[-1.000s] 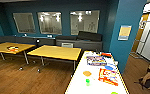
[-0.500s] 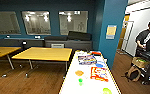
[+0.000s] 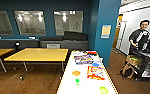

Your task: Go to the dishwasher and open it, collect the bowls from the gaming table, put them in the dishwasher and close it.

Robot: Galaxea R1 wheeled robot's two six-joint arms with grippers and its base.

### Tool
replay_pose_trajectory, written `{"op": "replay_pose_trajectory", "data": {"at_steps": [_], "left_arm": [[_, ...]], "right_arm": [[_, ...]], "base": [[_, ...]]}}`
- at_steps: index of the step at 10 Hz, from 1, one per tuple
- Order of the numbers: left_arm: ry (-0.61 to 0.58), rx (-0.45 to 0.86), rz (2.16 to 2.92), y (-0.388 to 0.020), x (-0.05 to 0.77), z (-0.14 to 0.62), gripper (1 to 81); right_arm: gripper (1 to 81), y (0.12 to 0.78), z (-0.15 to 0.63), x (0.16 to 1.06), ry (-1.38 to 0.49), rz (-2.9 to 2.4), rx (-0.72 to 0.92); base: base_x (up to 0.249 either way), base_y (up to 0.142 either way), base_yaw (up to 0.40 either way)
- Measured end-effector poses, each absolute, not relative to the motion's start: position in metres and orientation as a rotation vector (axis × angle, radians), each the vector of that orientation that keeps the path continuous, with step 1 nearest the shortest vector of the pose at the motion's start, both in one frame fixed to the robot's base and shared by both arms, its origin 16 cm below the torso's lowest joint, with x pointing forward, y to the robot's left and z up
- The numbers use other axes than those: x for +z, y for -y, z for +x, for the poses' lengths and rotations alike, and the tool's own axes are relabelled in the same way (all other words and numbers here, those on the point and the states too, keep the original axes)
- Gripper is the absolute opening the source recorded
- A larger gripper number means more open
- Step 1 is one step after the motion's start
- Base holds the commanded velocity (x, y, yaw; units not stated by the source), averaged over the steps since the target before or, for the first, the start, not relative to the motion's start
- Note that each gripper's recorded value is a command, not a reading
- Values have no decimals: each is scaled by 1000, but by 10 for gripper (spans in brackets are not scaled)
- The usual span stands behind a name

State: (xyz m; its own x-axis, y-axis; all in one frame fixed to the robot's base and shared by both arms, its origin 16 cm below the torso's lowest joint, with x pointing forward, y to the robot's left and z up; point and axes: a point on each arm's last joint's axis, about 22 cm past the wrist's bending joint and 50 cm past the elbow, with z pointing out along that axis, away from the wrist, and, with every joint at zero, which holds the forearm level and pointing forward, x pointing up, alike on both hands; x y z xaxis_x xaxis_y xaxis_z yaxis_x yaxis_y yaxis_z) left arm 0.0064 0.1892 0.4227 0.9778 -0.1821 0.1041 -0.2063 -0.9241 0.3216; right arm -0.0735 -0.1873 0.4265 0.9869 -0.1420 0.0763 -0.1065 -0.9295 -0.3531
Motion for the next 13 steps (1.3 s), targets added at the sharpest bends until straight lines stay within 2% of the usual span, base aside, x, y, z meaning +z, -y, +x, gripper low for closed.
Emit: {"op": "replay_pose_trajectory", "data": {"at_steps": [4, 8, 11, 13], "left_arm": [[282, 100, 2788, -189, 423, 6, 811], [280, 79, 2785, -186, 423, -10, 811], [282, 135, 2780, -183, 424, 17, 811], [280, 117, 2782, -185, 423, 10, 811]], "right_arm": [[811, 189, -73, 426, -179, -2779, -144], [811, 185, -87, 426, -181, -2778, -112], [811, 182, -64, 427, -182, -2768, -163], [811, 181, -73, 427, -184, -2769, -140]], "base": [[0, 0, 0], [125, 0, 0], [160, 0, 0], [36, 0, 0]]}}
